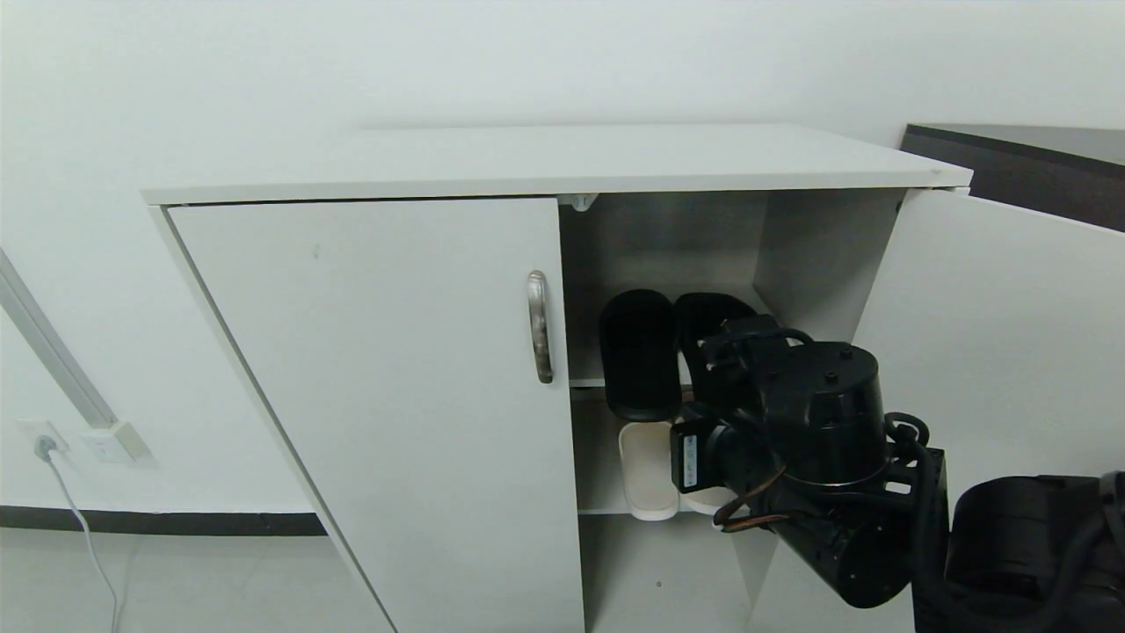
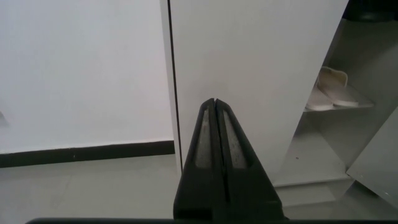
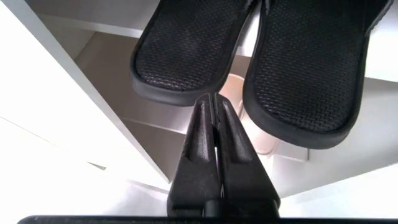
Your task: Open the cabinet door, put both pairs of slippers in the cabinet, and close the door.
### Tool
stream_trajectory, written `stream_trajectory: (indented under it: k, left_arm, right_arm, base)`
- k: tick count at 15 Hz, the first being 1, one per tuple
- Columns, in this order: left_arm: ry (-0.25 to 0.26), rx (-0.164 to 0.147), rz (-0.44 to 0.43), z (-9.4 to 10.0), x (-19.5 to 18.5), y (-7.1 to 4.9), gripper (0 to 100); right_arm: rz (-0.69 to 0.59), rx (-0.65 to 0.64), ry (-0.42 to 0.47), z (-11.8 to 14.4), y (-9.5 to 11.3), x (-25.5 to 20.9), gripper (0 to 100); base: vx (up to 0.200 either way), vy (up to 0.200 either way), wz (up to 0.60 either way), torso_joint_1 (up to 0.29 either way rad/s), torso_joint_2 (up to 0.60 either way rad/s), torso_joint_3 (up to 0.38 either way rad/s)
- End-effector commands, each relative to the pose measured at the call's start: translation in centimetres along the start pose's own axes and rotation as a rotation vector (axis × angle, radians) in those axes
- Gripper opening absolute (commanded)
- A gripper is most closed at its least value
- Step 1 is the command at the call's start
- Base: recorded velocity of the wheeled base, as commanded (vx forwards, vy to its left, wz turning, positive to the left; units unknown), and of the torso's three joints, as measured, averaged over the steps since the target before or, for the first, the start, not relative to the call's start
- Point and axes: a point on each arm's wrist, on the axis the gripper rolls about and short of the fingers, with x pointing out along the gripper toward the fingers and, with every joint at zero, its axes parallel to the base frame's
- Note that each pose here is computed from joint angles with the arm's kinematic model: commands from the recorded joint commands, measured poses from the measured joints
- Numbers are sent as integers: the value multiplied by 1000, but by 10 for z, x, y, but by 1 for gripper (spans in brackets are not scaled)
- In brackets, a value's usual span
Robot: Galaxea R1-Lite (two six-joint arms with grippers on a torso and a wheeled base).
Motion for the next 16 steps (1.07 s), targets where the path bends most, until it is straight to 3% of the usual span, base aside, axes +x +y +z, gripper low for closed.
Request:
stream_trajectory:
  k: [1,8,16]
  left_arm:
    - [1,0,0,0,0,0,0]
    - [1,0,-2,0,0,0,0]
    - [1,0,-3,0,0,0,0]
  right_arm:
    - [-2,-6,8,-3,1,2,0]
    - [-6,-18,26,-9,0,2,0]
    - [-9,-19,31,-10,-1,2,0]
  base:
    - [0,0,0,0,0,0]
    - [0,0,0,0,0,0]
    - [-200,0,0,-1,3,7]
